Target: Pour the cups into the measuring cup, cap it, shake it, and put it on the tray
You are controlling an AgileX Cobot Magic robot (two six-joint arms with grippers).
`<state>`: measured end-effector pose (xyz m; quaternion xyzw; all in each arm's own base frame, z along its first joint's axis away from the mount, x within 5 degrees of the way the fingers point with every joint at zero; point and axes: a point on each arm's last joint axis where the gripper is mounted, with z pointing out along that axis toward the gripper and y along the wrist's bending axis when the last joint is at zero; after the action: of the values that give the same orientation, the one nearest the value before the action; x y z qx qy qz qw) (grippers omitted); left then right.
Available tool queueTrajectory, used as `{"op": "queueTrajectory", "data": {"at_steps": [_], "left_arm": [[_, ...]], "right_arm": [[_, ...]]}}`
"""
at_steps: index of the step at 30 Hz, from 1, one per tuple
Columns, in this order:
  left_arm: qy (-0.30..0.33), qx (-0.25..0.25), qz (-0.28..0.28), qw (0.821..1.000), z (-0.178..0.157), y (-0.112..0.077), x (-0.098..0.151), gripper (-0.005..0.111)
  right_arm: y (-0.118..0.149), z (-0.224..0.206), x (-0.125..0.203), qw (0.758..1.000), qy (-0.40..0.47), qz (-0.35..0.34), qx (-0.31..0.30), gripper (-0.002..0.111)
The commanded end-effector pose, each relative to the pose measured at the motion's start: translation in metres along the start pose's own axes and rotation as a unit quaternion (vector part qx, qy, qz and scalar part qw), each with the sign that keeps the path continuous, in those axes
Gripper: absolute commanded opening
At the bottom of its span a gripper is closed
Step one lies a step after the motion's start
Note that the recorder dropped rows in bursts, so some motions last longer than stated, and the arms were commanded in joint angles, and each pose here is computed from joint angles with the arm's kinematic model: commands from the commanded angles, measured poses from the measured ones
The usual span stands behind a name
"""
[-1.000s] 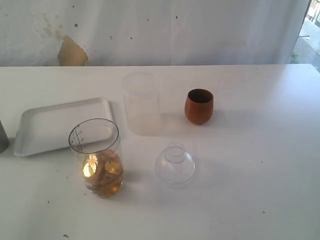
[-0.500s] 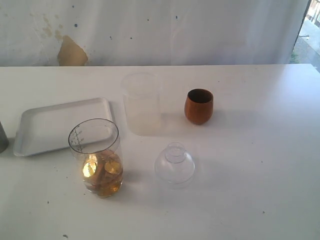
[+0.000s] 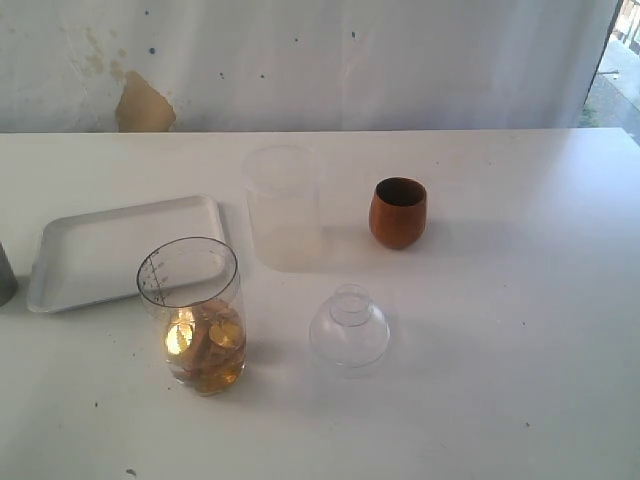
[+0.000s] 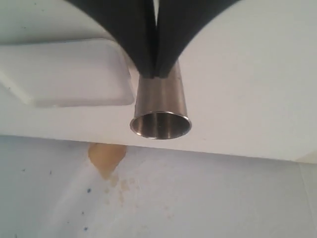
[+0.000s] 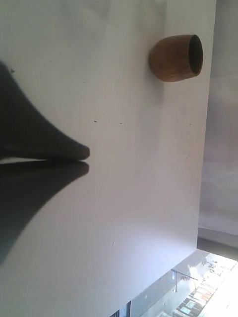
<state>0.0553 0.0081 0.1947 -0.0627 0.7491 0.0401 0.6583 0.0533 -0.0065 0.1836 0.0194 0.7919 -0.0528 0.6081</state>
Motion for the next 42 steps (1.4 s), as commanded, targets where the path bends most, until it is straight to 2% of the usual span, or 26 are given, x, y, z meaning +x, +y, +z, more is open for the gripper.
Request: {"op": "queueTrajectory", "data": {"at_steps": [1, 10, 18, 24, 42], "left_arm": [[-0.006, 0.002, 0.057, 0.998, 0.0, -0.0002, 0.0003, 0.0], [-0.002, 0.002, 0.042, 0.999, 0.0, -0.0002, 0.001, 0.0], [-0.009, 0.003, 0.05, 0.999, 0.0, -0.0004, -0.0002, 0.0], [-0.009, 0.031, 0.058, 0.998, -0.0001, -0.0035, 0.0, 0.0], [-0.009, 0.031, 0.058, 0.998, -0.0001, -0.0035, 0.0, 0.0]], "right_arm": [[-0.0003, 0.0002, 0.0013, 1.0, -0.001, 0.002, 0.003, 0.0], [-0.0003, 0.0002, 0.0013, 1.0, -0.001, 0.002, 0.003, 0.0], [-0.0003, 0.0002, 0.0013, 1.0, -0.001, 0.002, 0.003, 0.0], [-0.0003, 0.0002, 0.0013, 1.0, -0.001, 0.002, 0.003, 0.0], [-0.0003, 0.0002, 0.0013, 1.0, -0.001, 0.002, 0.003, 0.0]]}}
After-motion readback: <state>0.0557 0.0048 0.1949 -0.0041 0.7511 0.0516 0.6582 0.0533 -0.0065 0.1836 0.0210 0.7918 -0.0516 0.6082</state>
